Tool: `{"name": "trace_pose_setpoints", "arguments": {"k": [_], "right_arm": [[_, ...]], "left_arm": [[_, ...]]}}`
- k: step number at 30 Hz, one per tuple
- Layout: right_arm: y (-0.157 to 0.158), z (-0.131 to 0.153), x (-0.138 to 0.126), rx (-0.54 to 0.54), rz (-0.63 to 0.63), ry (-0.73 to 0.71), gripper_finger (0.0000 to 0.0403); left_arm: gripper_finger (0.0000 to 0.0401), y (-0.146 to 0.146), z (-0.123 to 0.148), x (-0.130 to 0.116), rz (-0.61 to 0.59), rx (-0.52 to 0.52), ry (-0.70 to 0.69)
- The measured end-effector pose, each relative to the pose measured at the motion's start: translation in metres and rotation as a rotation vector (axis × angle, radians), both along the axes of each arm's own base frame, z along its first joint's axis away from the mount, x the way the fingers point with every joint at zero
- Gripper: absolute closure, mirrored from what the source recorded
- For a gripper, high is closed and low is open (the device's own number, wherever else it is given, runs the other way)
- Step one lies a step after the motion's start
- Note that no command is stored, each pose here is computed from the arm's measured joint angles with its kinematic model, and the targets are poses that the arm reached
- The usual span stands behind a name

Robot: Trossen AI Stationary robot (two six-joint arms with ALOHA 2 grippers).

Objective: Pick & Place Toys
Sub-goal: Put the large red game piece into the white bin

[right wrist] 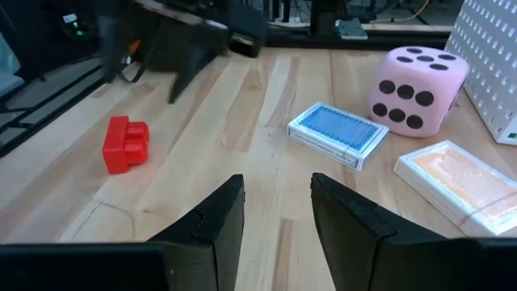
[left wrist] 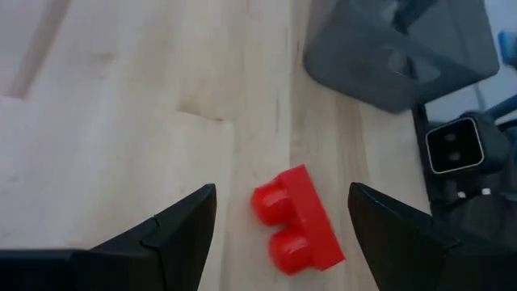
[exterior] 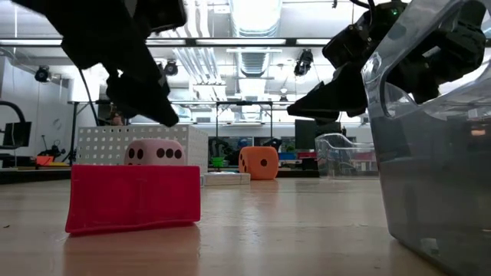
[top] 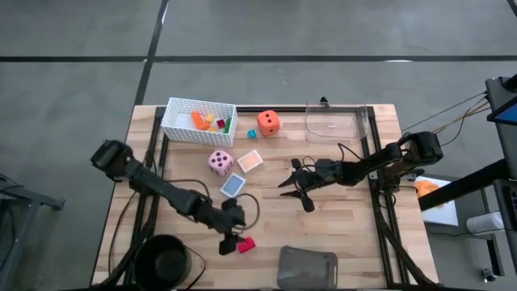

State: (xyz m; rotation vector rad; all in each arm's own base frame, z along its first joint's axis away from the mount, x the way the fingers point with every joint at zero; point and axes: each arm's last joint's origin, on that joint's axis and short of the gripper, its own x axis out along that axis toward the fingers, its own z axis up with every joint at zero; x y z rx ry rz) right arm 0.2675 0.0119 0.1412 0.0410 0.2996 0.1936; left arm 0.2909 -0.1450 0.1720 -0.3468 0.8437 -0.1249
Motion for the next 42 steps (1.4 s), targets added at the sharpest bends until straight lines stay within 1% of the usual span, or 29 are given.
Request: {"name": "trace_pose_setpoints", "arguments": {"k": [6,10,13,19,32,37,42], "right_arm": [[0.0,-0.003,-0.001,-0.001,0.0,0.031,0.0259],[0.0,-0.004,-0.001,-0.001,-0.001,0.043,0.0259],[0.0,-0.005,-0.002,-0.001,0.0,0.048,0.0259],[0.0,-0.005,-0.002,-0.001,0.0,0.051,0.0259],[0.0,-0.005,-0.002,-0.002,0.0,0.054,0.0259],[0.0,-0.005,-0.002,-0.003,-0.004,0.054,0.0259],[0.0,-0.005,-0.002,-0.003,-0.004,0.053,0.0259]], "left_arm": [[0.0117,-0.016,0.004,0.018,-0.016,0.077,0.141],[0.0117,-0.028,0.006,0.025,-0.033,0.095,0.177],[0.0117,-0.033,0.005,0.028,-0.024,0.09,0.196],[0.0117,-0.034,-0.008,0.03,0.023,0.083,0.245],[0.0117,-0.04,-0.034,0.034,-0.01,0.084,0.298],[0.0117,-0.037,-0.038,0.032,-0.009,0.107,0.331],[0.0123,-0.029,-0.041,0.029,0.016,0.183,0.377]]}}
